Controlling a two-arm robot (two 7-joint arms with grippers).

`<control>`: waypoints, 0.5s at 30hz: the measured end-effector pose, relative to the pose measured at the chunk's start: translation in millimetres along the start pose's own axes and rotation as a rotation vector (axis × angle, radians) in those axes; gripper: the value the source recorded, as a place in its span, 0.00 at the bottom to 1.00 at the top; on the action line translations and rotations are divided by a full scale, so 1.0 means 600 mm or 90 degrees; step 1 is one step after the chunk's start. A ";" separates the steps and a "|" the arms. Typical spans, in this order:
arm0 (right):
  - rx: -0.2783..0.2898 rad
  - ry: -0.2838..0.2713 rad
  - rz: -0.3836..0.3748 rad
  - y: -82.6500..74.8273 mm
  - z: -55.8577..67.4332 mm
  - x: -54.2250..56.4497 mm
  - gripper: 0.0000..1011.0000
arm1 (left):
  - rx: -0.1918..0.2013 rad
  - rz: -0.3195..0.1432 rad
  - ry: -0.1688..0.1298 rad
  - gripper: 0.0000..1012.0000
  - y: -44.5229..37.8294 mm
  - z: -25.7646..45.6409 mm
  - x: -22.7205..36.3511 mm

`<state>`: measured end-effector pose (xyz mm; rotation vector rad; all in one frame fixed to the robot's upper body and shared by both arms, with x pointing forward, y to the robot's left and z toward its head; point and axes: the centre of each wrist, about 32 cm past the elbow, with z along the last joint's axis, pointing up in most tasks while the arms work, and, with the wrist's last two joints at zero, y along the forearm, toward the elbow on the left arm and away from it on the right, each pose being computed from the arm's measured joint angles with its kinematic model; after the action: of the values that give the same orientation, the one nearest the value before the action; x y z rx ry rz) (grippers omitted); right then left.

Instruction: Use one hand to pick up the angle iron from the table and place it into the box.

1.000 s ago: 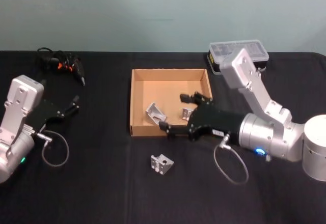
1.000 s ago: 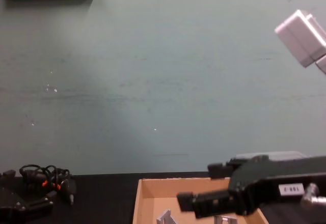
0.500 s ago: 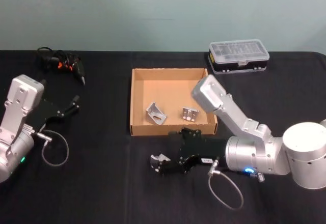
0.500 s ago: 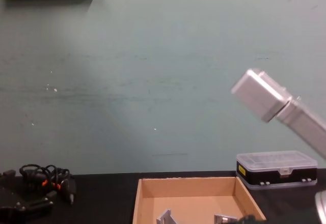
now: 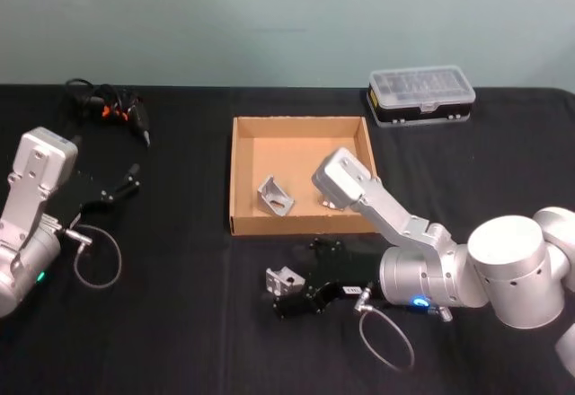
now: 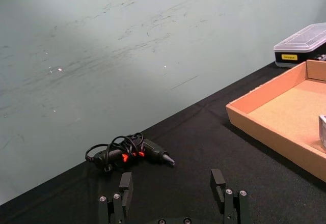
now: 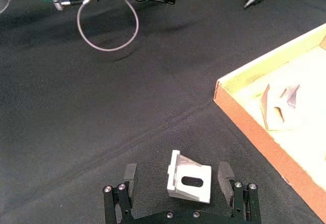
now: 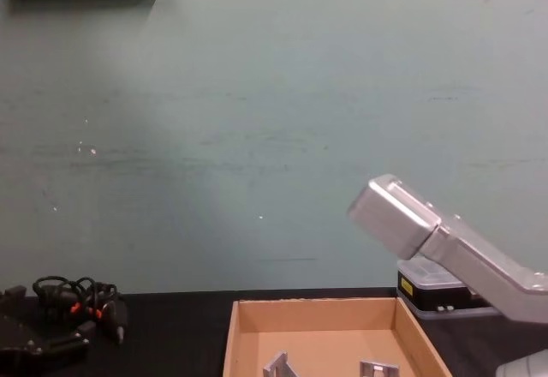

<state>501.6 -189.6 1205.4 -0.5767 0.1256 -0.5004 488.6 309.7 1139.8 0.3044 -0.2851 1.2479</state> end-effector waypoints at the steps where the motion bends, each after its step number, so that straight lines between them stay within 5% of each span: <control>1: 0.000 0.000 0.000 0.000 0.000 0.000 0.99 | 0.000 0.000 0.000 0.99 0.000 0.000 0.0000; 15: -0.011 -0.006 -0.002 0.012 -0.001 0.000 0.99 | 0.000 0.000 0.000 0.99 0.000 0.000 0.0000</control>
<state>504.2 -184.6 1200.9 -0.5959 0.1200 -0.5002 488.6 309.7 1139.8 0.3044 -0.2851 1.2480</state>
